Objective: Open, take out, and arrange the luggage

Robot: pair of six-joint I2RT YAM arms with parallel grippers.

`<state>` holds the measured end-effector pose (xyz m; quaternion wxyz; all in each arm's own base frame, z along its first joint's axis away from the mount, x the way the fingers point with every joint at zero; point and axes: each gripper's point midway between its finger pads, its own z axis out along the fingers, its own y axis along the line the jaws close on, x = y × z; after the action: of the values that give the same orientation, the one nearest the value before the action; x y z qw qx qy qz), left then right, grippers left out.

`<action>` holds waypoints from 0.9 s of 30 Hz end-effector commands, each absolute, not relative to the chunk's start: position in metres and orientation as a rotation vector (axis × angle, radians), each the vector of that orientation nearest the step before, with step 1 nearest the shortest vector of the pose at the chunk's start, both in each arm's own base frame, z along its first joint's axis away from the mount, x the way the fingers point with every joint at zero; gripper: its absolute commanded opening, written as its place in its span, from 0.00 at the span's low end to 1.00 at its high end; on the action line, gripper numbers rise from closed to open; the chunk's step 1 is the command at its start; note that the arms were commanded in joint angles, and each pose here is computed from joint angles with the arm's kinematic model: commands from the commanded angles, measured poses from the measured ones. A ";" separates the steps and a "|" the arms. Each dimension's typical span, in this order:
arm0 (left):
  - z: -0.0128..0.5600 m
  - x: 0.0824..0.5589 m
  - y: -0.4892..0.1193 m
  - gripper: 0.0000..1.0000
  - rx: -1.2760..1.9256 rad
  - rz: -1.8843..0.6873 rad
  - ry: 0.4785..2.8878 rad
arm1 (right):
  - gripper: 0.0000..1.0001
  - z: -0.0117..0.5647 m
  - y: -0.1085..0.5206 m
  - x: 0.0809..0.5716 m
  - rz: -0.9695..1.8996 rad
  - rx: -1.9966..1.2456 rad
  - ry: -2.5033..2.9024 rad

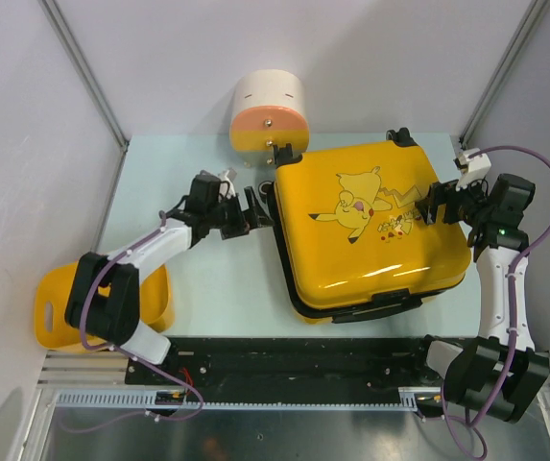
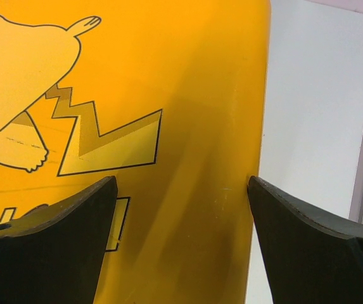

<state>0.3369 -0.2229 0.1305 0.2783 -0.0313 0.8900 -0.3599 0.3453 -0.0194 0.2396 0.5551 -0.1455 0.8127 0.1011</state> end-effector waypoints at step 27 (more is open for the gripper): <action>0.067 0.334 -0.287 1.00 0.076 -1.037 2.571 | 0.94 0.243 0.022 0.305 0.286 -0.513 1.907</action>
<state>0.3584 -0.2543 0.0694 0.2267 -0.0364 0.9165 -0.3276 0.3257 0.0018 0.2479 0.5566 -0.1853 0.8049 0.0896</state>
